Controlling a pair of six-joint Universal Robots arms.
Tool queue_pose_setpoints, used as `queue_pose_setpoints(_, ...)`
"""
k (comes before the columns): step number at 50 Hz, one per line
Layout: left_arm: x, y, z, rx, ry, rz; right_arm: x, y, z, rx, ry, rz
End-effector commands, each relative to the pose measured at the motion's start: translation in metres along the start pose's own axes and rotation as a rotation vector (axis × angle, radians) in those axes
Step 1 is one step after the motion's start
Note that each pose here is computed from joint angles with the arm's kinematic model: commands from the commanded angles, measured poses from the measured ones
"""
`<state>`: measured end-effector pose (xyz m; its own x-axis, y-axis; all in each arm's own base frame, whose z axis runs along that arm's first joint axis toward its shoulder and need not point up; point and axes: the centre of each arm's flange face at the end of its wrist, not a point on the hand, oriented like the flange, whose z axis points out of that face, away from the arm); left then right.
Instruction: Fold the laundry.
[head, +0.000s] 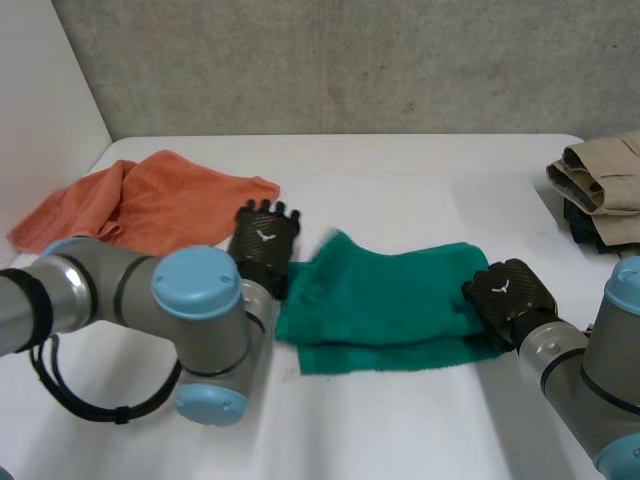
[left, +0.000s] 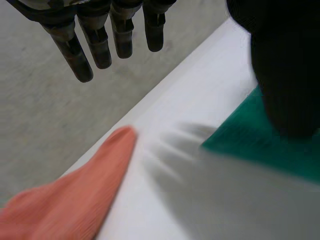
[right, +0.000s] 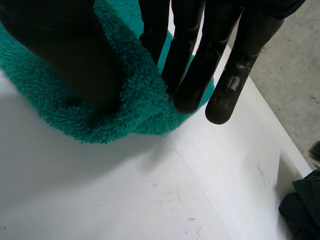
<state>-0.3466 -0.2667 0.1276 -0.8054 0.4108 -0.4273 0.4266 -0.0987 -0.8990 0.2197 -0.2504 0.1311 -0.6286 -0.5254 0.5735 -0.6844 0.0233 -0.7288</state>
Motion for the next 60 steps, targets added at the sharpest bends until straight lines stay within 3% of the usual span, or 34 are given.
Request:
queue_pose_setpoints(1,-0.015,-0.01,-0.021,-0.009,-0.015,0.033,0.002,-0.003,0.0,0.009,0.008,-0.008)
queue_pose_setpoints(9,-0.019,-0.033,-0.055,0.032,0.006,0.012,0.014,-0.016,0.006,0.055,0.05,-0.047)
queue_pose_setpoints(13,-0.026,-0.042,-0.065,0.051,-0.002,-0.002,0.015,-0.035,0.007,0.124,0.063,-0.143)
queue_pose_setpoints(18,-0.034,-0.047,-0.072,0.06,-0.017,-0.02,-0.042,-0.099,-0.012,0.492,-0.057,-0.394)
queue_pose_setpoints(22,-0.047,-0.045,-0.072,0.049,-0.052,-0.035,-0.091,-0.116,-0.021,0.666,-0.158,-0.514)
queue_pose_setpoints(29,-0.063,-0.04,-0.065,0.032,-0.105,-0.057,-0.144,-0.108,-0.018,0.702,-0.314,-0.53)
queue_pose_setpoints(33,-0.069,-0.04,-0.061,0.036,-0.121,-0.075,-0.148,-0.107,-0.015,0.668,-0.326,-0.461)
queue_pose_setpoints(37,-0.072,-0.048,-0.056,0.07,-0.132,-0.099,-0.121,-0.114,-0.006,0.578,-0.28,-0.195)
queue_pose_setpoints(38,-0.072,-0.051,-0.055,0.077,-0.131,-0.105,-0.092,-0.123,-0.008,0.553,-0.242,-0.001)
queue_pose_setpoints(39,-0.071,-0.053,-0.054,0.086,-0.13,-0.109,-0.081,-0.126,-0.009,0.549,-0.227,0.068)
queue_pose_setpoints(40,-0.07,-0.059,-0.052,0.106,-0.124,-0.123,-0.058,-0.13,-0.013,0.536,-0.215,0.25)
queue_pose_setpoints(43,-0.063,-0.07,-0.052,0.144,-0.089,-0.151,-0.029,-0.13,-0.025,0.493,-0.233,0.534)
queue_pose_setpoints(45,-0.049,-0.084,-0.055,0.194,-0.014,-0.184,-0.016,-0.127,-0.028,0.456,-0.23,0.633)
queue_pose_setpoints(52,0.007,-0.093,-0.059,0.217,0.243,-0.245,0.021,-0.09,-0.017,0.203,-0.163,0.719)
queue_pose_setpoints(60,0.026,-0.049,-0.042,-0.005,0.237,-0.197,0.016,-0.079,0.021,0.104,-0.181,0.643)
